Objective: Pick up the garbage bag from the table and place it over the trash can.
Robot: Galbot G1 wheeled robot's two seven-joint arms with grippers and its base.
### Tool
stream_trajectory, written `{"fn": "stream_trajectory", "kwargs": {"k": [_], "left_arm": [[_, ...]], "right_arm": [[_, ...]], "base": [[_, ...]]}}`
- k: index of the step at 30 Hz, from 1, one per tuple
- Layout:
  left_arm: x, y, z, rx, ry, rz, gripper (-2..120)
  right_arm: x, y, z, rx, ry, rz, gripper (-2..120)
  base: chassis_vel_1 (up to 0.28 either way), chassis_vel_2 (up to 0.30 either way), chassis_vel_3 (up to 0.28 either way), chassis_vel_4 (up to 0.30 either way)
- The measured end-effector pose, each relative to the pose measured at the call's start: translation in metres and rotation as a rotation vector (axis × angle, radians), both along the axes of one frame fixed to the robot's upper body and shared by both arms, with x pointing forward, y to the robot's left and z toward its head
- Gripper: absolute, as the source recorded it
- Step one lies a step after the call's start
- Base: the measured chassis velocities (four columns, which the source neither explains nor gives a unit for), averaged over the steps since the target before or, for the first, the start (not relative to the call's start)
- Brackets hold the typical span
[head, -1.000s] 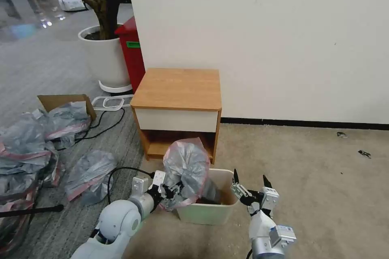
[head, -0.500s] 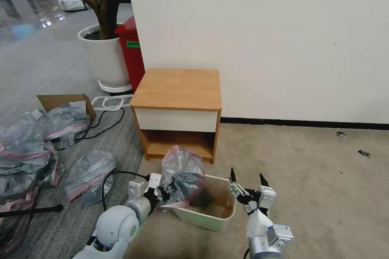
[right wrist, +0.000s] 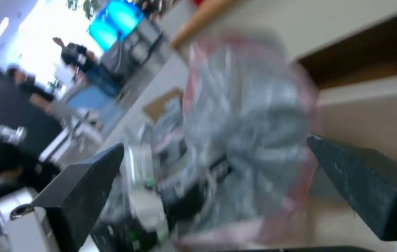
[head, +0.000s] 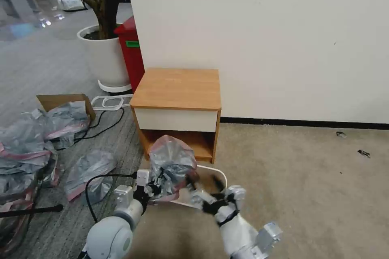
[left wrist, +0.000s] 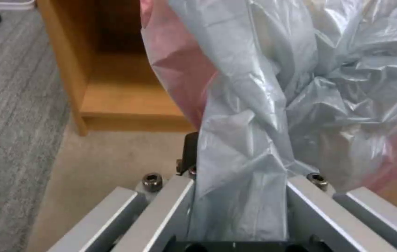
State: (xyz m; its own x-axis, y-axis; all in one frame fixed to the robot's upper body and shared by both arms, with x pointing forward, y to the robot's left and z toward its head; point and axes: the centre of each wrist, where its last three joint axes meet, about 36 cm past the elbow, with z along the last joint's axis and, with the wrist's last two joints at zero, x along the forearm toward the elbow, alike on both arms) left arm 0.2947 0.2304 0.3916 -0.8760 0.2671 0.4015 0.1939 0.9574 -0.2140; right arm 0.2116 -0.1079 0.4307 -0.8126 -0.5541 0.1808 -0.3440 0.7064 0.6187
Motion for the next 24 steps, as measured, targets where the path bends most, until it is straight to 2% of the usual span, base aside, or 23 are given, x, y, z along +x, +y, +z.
{"fn": "stream_trajectory", "kwargs": {"k": [8, 17, 24], "left_arm": [[-0.017, -0.006, 0.013, -0.048, -0.036, -0.038, 4], [-0.024, -0.007, 0.014, -0.059, -0.039, -0.035, 4], [-0.026, -0.007, 0.014, -0.064, -0.042, -0.031, 4]], "right_arm": [[0.044, 0.000, -0.020, -0.018, 0.039, 0.011, 100], [0.054, -0.009, -0.038, -0.071, 0.042, -0.025, 100], [0.056, -0.011, -0.036, -0.051, 0.029, -0.028, 100]], "base": [[0.000, 0.000, 0.000, 0.000], [0.000, 0.000, 0.000, 0.000], [0.000, 0.000, 0.000, 0.000]]}}
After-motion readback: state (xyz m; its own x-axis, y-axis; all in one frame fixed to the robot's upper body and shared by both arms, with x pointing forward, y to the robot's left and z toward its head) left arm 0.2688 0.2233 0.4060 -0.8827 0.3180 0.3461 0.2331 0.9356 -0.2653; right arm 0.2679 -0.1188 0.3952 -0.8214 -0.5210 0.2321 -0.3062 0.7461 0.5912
